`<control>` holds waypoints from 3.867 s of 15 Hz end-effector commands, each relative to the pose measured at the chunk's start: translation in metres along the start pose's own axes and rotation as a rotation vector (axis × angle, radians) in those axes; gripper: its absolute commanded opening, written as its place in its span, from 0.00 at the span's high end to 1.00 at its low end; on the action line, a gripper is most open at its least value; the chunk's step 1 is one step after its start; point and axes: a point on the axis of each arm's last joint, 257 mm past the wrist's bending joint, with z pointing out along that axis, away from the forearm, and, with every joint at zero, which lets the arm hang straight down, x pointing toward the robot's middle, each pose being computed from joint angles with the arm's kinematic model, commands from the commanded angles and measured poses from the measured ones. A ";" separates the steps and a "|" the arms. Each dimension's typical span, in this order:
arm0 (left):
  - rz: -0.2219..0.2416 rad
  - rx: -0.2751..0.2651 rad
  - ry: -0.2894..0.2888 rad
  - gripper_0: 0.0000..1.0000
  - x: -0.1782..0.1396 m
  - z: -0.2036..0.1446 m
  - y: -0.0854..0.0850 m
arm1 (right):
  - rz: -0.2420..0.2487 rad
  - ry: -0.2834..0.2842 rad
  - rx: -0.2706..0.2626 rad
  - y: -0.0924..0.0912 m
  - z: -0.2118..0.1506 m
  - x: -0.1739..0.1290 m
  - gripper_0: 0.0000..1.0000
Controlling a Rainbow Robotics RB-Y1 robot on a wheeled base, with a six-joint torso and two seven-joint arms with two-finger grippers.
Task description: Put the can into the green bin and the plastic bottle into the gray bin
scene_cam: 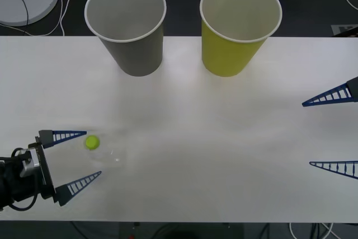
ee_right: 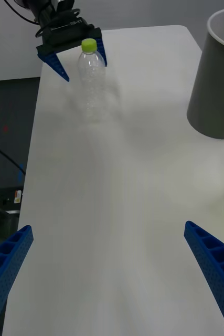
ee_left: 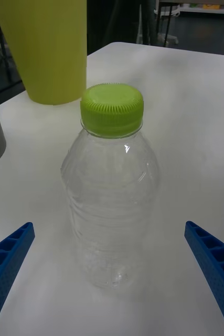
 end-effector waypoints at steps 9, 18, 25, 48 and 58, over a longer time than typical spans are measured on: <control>0.006 -0.013 -0.024 0.00 -0.004 0.036 -0.003 | 0.000 0.000 0.000 0.000 0.000 0.000 0.00; 0.005 -0.003 -0.041 0.00 -0.012 0.050 -0.001 | 0.000 0.000 0.000 0.000 0.000 0.000 0.00; -0.005 -0.001 -0.059 0.00 -0.019 0.056 0.000 | 0.000 0.000 0.000 0.000 0.000 0.000 0.00; -0.021 -0.019 -0.018 1.00 -0.042 0.043 0.004 | 0.000 0.000 0.000 0.000 0.000 0.000 0.00; -0.102 -0.068 0.051 1.00 -0.094 0.007 0.010 | 0.000 0.000 0.000 0.000 0.000 0.000 0.00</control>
